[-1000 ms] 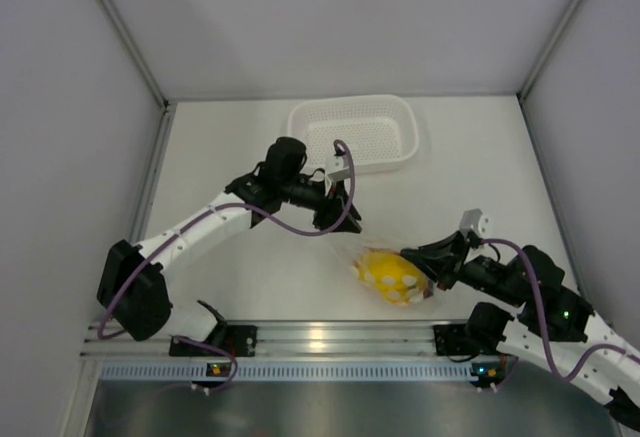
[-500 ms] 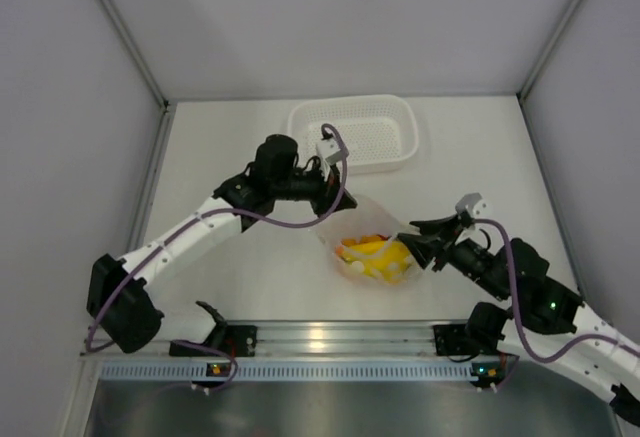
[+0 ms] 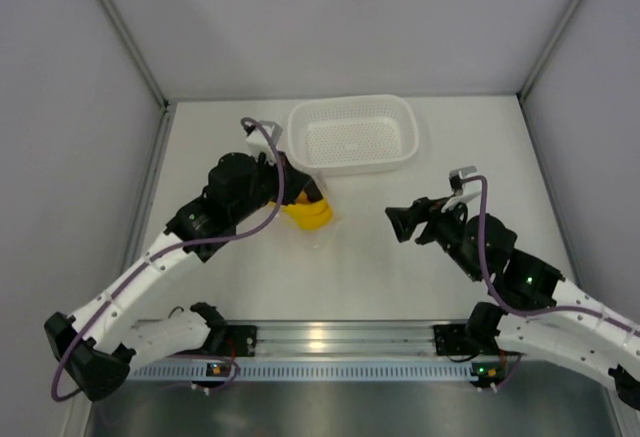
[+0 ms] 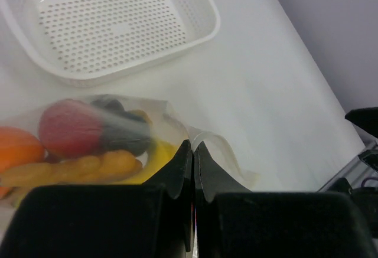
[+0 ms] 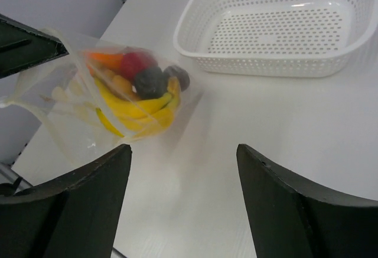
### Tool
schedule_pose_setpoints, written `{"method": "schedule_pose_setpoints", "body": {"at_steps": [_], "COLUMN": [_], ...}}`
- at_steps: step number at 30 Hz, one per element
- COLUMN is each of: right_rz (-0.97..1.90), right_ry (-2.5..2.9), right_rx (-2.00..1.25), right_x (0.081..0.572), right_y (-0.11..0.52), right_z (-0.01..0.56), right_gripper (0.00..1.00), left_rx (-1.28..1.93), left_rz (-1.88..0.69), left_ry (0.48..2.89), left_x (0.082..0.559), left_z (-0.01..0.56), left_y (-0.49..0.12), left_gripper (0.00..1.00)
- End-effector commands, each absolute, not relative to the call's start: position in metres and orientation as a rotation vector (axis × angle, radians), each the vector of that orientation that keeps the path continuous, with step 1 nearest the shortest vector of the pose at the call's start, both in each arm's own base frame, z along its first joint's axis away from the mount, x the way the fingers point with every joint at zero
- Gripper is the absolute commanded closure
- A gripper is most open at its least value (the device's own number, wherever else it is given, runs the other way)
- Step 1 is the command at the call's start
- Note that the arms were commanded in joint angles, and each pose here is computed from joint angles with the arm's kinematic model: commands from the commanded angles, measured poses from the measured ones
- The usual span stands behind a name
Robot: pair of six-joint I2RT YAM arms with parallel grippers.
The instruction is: Open the zip-top bag and remove the fake food
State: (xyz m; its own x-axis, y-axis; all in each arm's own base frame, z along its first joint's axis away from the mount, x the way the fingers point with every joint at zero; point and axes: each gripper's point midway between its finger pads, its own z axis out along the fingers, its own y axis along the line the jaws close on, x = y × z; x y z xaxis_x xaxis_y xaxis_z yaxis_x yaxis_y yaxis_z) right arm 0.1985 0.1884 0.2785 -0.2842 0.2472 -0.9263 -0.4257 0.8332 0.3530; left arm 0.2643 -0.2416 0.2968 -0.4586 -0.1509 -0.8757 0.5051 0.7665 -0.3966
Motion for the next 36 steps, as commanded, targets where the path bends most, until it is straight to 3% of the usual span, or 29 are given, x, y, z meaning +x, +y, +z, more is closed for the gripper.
{"method": "schedule_pose_setpoints", "body": {"at_steps": [1, 6, 15, 21, 28, 31, 36], "right_rz": [0.821, 0.997, 1.11, 1.165, 1.21, 1.178, 0.999], "right_ry": [1.724, 1.75, 1.833, 1.846, 1.885, 1.915, 1.992], "right_rx": [-0.065, -0.131, -0.224, -0.249, -0.092, -0.06, 0.045], "right_x": [0.195, 0.181, 0.17, 0.163, 0.165, 0.169, 0.191], "right_y": [0.211, 0.243, 0.277, 0.289, 0.291, 0.292, 0.284], "right_z": [0.297, 0.297, 0.274, 0.272, 0.241, 0.23, 0.194], "right_gripper": [0.26, 0.27, 0.37, 0.49, 0.55, 0.55, 0.38], "left_rx": [-0.006, -0.228, -0.423, -0.462, -0.567, -0.573, -0.639], "left_rz": [-0.718, -0.715, -0.737, -0.773, -0.751, -0.756, -0.789], "left_ry": [1.881, 1.885, 1.901, 1.866, 1.799, 1.787, 1.748], "left_x": [0.272, 0.266, 0.249, 0.24, 0.245, 0.24, 0.236], "left_z": [0.297, 0.276, 0.238, 0.251, 0.266, 0.271, 0.278], "left_y": [-0.212, -0.195, -0.212, -0.237, -0.257, -0.273, -0.28], "left_gripper": [1.0, 1.0, 1.0, 1.0, 1.0, 1.0, 1.0]}}
